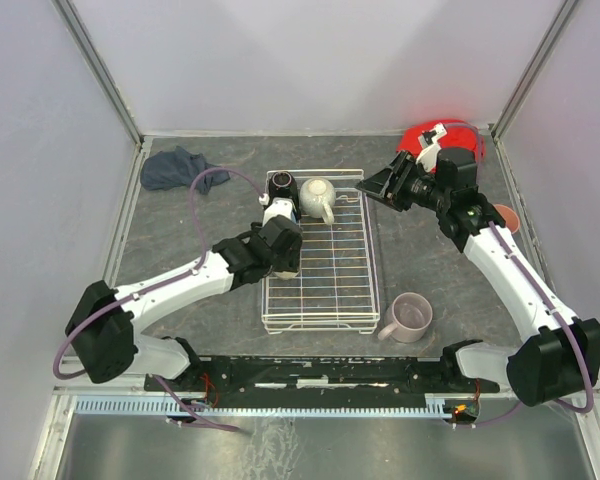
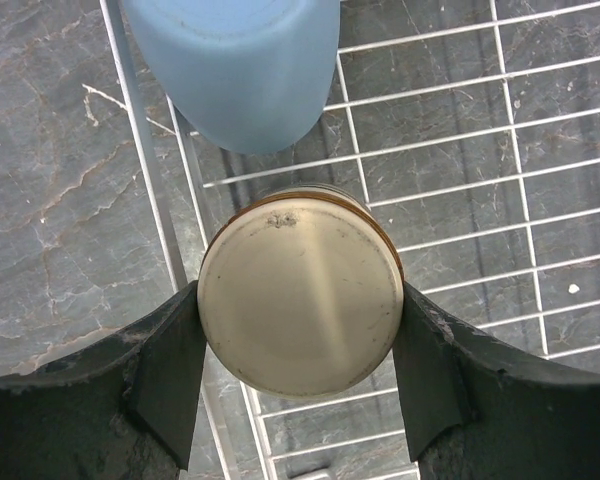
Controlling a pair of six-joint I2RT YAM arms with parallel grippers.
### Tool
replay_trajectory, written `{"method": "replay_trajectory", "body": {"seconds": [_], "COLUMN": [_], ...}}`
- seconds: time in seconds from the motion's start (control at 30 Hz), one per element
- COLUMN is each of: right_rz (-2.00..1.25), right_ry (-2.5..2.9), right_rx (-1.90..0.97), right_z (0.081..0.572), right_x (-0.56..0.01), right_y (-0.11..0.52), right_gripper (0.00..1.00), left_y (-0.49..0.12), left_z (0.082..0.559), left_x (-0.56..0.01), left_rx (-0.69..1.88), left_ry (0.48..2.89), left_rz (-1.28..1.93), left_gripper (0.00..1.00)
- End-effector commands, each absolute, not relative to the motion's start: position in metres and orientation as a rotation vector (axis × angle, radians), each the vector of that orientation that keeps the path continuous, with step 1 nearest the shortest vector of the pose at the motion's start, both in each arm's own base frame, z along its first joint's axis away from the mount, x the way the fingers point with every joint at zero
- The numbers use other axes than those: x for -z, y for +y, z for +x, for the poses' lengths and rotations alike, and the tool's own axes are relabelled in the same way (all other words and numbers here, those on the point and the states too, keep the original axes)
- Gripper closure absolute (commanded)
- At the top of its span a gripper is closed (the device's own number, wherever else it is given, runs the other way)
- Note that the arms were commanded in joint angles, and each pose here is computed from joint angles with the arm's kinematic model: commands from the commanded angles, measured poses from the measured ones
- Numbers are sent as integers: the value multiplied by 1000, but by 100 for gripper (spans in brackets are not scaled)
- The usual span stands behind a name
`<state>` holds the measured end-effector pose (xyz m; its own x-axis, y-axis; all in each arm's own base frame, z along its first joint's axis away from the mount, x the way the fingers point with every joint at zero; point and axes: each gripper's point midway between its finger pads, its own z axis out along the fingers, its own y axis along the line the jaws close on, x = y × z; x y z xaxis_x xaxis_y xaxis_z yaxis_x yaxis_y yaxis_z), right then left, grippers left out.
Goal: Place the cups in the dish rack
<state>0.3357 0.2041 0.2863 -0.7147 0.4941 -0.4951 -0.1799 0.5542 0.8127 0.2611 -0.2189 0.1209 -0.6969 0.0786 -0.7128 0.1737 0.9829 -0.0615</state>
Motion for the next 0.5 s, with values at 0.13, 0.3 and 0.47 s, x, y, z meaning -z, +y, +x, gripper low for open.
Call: {"method": "replay_trajectory", "body": {"seconds": [0.13,0.3,0.47], "right_rz": [196,195,197], "right_ry": [2026,2031,2039], "right_rx": [-1182,-1180,-1181], "right_z": [334,336,339], "right_x": [-298,-297,-295], "right_y": [201,200,200], "right_gripper": [44,44,44], "left_y": [-212,-214,-218], "left_z": [278,280,280], "left_x": [-126,-126,-129], "left_rx": [6,-4,10], "left_ry": [2329,2339,2348], "left_rz": [174,180,177], "left_gripper": [90,67,43]}}
